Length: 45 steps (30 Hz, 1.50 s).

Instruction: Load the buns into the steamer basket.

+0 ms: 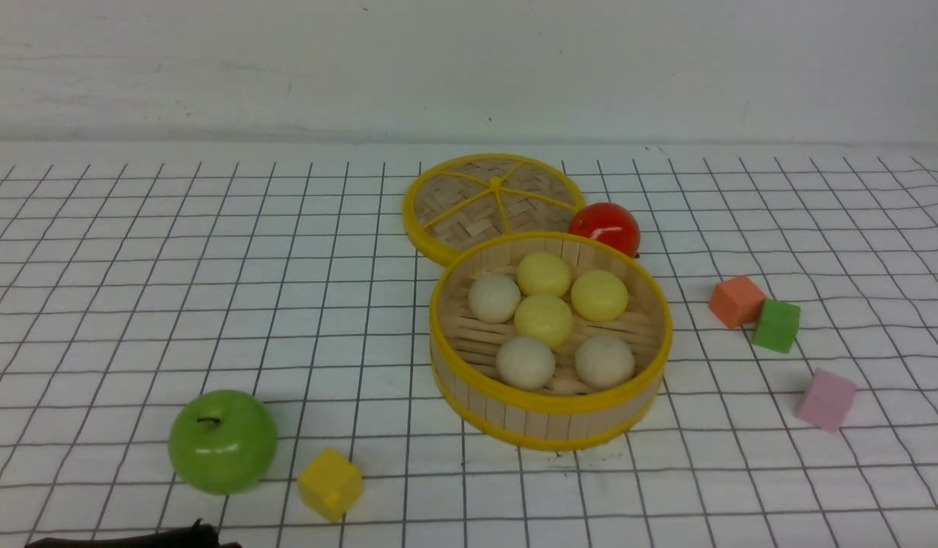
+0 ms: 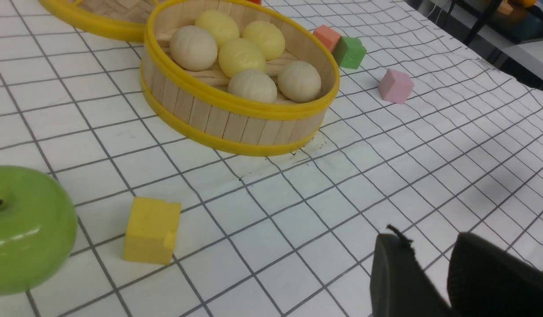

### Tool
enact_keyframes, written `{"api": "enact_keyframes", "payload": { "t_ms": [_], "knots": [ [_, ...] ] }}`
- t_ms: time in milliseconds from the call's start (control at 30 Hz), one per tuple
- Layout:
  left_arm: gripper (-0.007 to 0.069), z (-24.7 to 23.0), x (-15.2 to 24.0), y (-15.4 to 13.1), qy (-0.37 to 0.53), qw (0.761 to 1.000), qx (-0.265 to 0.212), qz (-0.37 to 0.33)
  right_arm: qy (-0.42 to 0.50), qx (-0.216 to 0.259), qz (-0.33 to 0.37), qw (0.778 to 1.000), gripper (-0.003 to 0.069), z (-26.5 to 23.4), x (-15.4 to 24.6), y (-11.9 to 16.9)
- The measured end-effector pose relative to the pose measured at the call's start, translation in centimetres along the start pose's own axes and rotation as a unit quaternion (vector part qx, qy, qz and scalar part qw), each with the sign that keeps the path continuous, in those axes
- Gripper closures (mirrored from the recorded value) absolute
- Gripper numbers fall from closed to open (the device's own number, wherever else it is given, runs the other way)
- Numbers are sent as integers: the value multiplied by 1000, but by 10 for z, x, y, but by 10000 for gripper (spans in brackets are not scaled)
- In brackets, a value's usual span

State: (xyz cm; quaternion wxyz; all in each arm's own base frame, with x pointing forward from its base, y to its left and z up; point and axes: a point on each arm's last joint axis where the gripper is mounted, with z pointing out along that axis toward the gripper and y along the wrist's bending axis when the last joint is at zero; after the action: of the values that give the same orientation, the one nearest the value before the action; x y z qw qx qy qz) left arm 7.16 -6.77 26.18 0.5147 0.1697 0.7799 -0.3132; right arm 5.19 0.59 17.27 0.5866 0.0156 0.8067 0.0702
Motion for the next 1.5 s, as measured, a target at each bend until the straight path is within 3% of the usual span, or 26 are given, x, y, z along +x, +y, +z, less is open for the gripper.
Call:
{"api": "enact_keyframes", "payload": {
  "t_ms": [733, 1000, 1167, 1267, 1367, 1500],
  "knots": [
    [422, 0, 0, 0, 1, 1000, 0, 0, 0, 0, 0, 1000, 658, 0, 0, 0],
    [419, -2, -8, 1, -47, 998, -5, 52, 0, 0, 0, 1000, 650, 0, 0, 0],
    [418, -18, -14, 14, -145, 987, -66, 25, 0, 0, 0, 1000, 645, 0, 0, 0],
    [433, -33, -3, 28, -202, 968, -146, 4, 0, 0, 0, 1000, 640, 0, 0, 0],
    [507, -43, 17, 38, -228, 949, -217, -6, 0, 0, 0, 1000, 635, 0, 0, 0],
    [638, -39, 50, 52, -212, 939, -269, -23, 1, 0, 0, 1000, 630, 0, 0, 0]
  ]
}}
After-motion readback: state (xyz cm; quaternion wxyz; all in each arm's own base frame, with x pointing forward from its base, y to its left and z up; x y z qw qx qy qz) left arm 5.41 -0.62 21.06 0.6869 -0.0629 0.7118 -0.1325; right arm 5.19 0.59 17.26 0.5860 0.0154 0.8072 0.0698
